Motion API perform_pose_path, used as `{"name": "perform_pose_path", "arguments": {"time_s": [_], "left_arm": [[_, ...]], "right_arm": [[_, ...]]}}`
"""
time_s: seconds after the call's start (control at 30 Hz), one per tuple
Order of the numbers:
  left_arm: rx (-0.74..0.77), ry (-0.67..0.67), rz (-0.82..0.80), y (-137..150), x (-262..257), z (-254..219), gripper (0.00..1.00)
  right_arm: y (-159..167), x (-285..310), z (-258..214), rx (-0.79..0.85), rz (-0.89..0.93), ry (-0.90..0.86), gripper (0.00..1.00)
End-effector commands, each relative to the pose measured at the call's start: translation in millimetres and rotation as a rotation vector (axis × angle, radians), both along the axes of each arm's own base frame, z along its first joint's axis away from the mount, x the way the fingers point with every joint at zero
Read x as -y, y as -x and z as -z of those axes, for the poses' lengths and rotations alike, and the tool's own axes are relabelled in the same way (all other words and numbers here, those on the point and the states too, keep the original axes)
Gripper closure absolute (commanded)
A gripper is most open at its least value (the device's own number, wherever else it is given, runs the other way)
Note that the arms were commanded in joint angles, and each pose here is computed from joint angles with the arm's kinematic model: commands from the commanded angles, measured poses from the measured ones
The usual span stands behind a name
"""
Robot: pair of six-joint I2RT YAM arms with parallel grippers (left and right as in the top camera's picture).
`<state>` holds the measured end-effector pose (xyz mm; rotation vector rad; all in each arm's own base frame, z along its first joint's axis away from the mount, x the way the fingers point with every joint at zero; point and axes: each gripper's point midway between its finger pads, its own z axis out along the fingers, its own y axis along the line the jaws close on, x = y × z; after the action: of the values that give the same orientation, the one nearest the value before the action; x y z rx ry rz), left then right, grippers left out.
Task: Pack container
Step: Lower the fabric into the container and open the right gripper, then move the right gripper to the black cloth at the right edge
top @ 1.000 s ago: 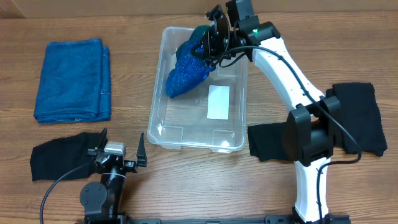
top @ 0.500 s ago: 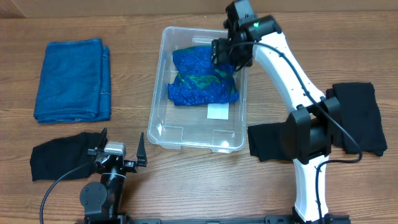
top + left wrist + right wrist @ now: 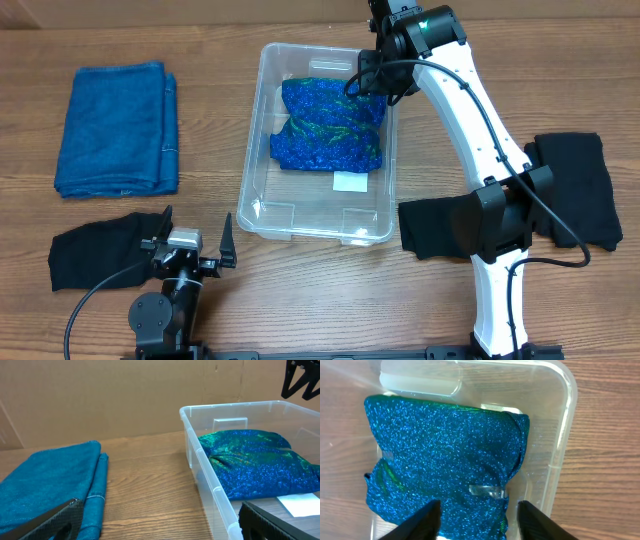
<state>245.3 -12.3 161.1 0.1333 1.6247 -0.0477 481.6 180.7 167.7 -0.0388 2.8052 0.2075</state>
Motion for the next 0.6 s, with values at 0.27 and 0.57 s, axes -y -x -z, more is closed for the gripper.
{"name": "perform_pose_path", "arguments": {"time_s": [0.27,0.57], "left_arm": [[0.007,-0.020,-0.008,0.1,-2.1,-0.3,0.00],[0.007,-0.020,-0.008,0.1,-2.1,-0.3,0.00]], "right_arm": [[105.6,153.8,-172.1,0.193,0.592,0.046,0.22],[141.5,311.6,-160.4,0.151,1.118,0.096,0.00]]}}
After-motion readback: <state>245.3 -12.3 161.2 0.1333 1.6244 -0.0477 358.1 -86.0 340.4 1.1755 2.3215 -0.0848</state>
